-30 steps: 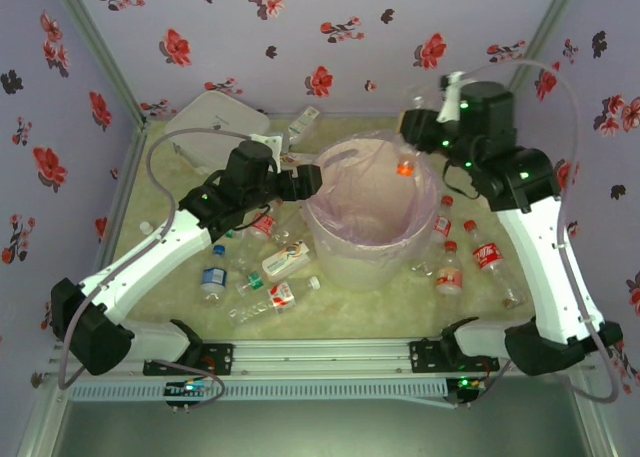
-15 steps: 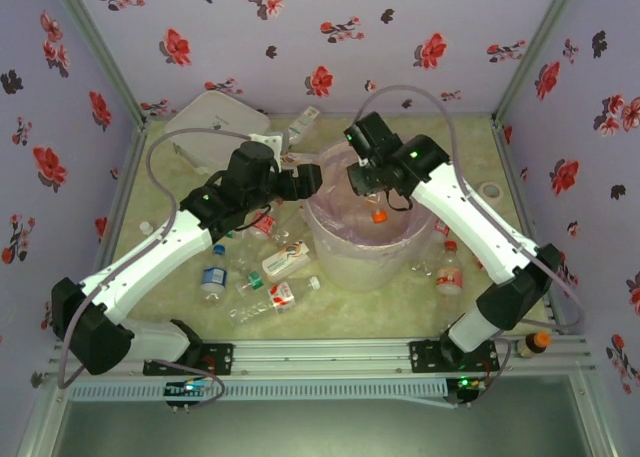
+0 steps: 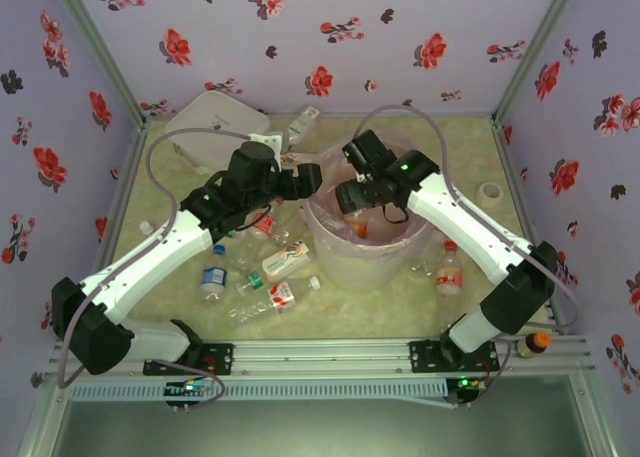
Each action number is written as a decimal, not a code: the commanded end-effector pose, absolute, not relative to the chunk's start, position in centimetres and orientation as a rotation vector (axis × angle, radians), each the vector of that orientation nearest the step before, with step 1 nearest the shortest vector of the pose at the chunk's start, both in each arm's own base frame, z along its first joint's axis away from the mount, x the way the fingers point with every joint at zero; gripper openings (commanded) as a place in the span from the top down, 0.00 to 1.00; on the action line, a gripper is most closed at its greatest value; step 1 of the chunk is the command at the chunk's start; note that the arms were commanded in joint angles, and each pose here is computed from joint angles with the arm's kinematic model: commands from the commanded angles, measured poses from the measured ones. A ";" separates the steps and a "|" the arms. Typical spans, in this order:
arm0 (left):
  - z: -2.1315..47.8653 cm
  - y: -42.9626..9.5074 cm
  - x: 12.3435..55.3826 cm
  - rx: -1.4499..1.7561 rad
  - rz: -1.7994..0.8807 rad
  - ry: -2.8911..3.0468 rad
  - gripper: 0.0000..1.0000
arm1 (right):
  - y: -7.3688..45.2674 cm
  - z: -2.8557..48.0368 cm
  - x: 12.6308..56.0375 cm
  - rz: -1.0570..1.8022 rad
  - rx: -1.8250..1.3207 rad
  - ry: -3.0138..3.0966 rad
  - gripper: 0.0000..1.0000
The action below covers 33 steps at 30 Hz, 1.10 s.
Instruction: Put the plastic bottles in the bin
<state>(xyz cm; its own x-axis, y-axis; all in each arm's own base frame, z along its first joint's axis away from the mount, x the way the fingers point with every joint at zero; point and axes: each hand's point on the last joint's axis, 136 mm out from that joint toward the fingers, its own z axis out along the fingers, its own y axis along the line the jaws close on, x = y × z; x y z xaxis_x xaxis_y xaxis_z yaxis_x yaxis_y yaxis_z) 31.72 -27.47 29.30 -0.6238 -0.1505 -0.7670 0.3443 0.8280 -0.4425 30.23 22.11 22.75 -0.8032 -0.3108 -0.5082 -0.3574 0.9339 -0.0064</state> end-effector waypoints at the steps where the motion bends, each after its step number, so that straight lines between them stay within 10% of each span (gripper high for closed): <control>1: 28.6 -27.3 32.1 0.160 -0.659 2.131 0.12 | 21.8 26.0 30.0 0.163 -0.451 2.500 0.06; 12: 28.8 -27.2 32.1 0.164 -0.651 2.123 0.11 | 18.0 37.7 27.9 0.289 -0.298 2.244 0.01; 19: 28.7 -27.1 32.1 0.159 -0.655 2.118 0.11 | 6.0 40.9 27.8 0.149 0.181 2.113 0.00; 33: 28.5 -27.1 32.1 0.151 -0.665 2.112 0.11 | -0.1 16.9 32.4 0.135 0.620 2.524 0.01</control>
<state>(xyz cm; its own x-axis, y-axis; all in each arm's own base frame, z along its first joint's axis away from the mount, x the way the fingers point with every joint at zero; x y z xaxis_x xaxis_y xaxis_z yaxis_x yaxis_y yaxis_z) 32.17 -27.52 29.41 -0.5971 -0.1597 -0.7861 0.3512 0.8290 -0.4352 30.36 -1.85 18.29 -0.7607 0.4166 -0.4977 0.4266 0.8989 0.1003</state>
